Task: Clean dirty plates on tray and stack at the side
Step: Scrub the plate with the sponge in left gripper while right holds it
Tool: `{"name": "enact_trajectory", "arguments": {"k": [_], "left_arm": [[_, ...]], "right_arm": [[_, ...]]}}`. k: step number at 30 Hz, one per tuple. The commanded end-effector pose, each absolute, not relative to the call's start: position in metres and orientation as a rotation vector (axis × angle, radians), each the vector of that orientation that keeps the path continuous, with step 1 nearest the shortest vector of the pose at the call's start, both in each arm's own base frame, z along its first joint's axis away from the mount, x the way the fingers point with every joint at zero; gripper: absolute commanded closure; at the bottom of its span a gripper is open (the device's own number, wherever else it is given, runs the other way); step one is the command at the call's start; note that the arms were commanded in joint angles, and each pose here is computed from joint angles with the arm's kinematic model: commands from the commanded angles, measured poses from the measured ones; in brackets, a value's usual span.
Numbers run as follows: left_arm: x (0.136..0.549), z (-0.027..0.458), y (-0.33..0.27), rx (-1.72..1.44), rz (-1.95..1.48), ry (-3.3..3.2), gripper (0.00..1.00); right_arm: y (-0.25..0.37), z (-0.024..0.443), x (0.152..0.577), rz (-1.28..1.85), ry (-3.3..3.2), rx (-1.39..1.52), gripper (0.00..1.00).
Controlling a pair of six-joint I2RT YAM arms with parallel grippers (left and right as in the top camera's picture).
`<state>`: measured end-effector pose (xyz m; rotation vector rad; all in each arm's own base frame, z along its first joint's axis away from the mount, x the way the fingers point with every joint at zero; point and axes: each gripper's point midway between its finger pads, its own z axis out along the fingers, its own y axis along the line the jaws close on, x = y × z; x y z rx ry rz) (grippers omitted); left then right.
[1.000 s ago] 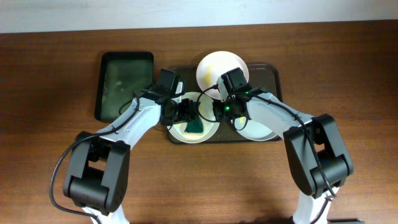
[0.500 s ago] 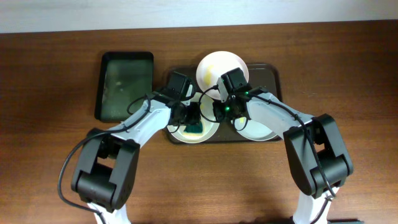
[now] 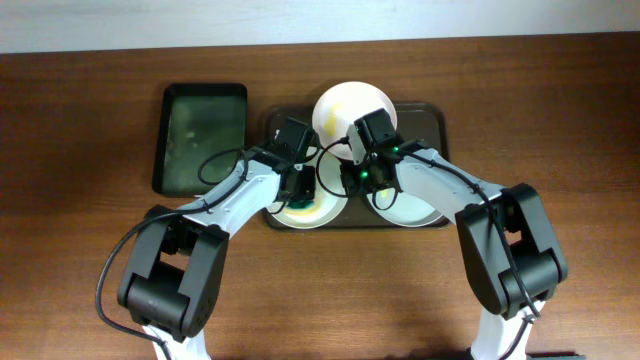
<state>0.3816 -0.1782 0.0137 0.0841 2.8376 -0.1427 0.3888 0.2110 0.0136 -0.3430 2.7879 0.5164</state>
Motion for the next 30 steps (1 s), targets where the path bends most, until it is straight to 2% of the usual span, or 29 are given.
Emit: {"name": "enact_trajectory", "arguments": {"k": [1,5,7,13,15,22,25,30], "left_arm": [[0.393,0.007,-0.099,-0.020,0.388,2.762,1.00],[0.400,0.024,-0.081,-0.048,0.524,2.674,1.00],[0.404,0.038,-0.079,-0.063,0.531,2.634,1.00],[0.409,0.080,-0.083,-0.098,0.441,2.552,1.00],[0.408,0.087,-0.099,-0.085,0.303,2.570,1.00],[0.392,0.085,-0.195,0.090,-0.424,2.681,1.00],[0.389,0.079,-0.211,0.132,-0.481,2.687,1.00],[0.379,0.041,-0.211,0.138,-0.441,2.789,1.00]], "right_arm": [[0.211,0.011,0.391,0.494,2.789,-0.357,0.90],[0.211,0.011,0.391,0.494,2.789,-0.357,0.91],[0.211,0.011,0.391,0.494,2.789,-0.357,0.95],[0.211,0.011,0.391,0.494,2.789,-0.357,0.96],[0.211,0.011,0.391,0.494,2.788,-0.357,0.96],[0.211,0.011,0.391,0.495,2.788,-0.356,0.96],[0.211,0.011,0.391,0.495,2.788,-0.356,0.96],[0.211,0.011,0.391,0.494,2.791,-0.356,0.96]]}}
